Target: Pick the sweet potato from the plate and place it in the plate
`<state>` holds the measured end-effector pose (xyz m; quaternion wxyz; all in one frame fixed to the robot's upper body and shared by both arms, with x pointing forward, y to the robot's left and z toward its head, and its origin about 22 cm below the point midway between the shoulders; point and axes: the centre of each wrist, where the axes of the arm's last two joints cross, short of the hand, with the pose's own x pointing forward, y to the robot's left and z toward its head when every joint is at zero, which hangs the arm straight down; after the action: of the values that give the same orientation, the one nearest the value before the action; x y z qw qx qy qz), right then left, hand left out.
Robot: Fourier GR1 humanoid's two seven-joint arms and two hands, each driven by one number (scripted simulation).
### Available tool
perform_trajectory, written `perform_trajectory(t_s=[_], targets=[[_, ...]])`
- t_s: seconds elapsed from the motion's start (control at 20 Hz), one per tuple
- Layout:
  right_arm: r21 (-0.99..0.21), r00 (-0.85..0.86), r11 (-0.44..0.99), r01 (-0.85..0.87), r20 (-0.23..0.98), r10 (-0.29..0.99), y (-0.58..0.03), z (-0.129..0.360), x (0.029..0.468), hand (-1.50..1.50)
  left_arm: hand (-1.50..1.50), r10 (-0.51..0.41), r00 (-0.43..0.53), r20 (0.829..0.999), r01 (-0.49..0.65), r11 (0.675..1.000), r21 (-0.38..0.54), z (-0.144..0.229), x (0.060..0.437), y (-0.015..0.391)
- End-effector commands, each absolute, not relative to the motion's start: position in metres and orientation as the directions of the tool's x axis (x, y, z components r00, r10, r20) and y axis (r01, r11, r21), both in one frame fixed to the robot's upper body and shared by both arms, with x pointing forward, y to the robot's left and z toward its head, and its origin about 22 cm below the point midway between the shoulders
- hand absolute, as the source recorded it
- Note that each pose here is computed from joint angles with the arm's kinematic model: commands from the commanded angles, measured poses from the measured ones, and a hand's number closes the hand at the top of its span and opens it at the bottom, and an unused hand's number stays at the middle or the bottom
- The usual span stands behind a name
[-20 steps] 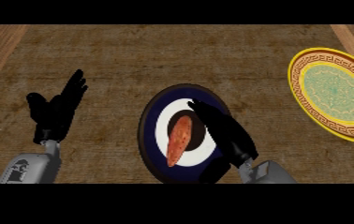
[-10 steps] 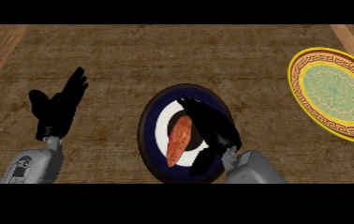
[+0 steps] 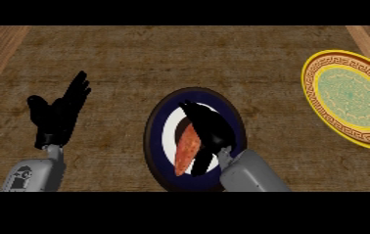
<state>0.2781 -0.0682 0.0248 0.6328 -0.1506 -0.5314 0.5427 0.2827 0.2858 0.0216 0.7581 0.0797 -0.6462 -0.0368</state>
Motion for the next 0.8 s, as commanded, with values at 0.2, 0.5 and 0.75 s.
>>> perform_trajectory(t_s=[0.2,0.5,0.75], targets=[[-0.747,-0.243,0.230,-0.623,0.465,0.851,-0.062,-0.008,0.267,1.50,0.00,-0.158,0.149,0.976,-0.039,0.986,0.165,0.012,0.276,0.303],[-0.743,-0.276,0.285,-0.605,0.532,0.801,-0.045,0.018,0.267,1.50,0.00,-0.153,0.169,0.974,-0.046,0.986,0.163,0.001,0.277,0.314],[-0.770,-0.264,0.327,-0.548,0.530,0.806,-0.042,-0.003,0.258,1.50,0.00,-0.163,0.171,0.972,-0.048,0.984,0.173,0.022,0.293,0.292]])
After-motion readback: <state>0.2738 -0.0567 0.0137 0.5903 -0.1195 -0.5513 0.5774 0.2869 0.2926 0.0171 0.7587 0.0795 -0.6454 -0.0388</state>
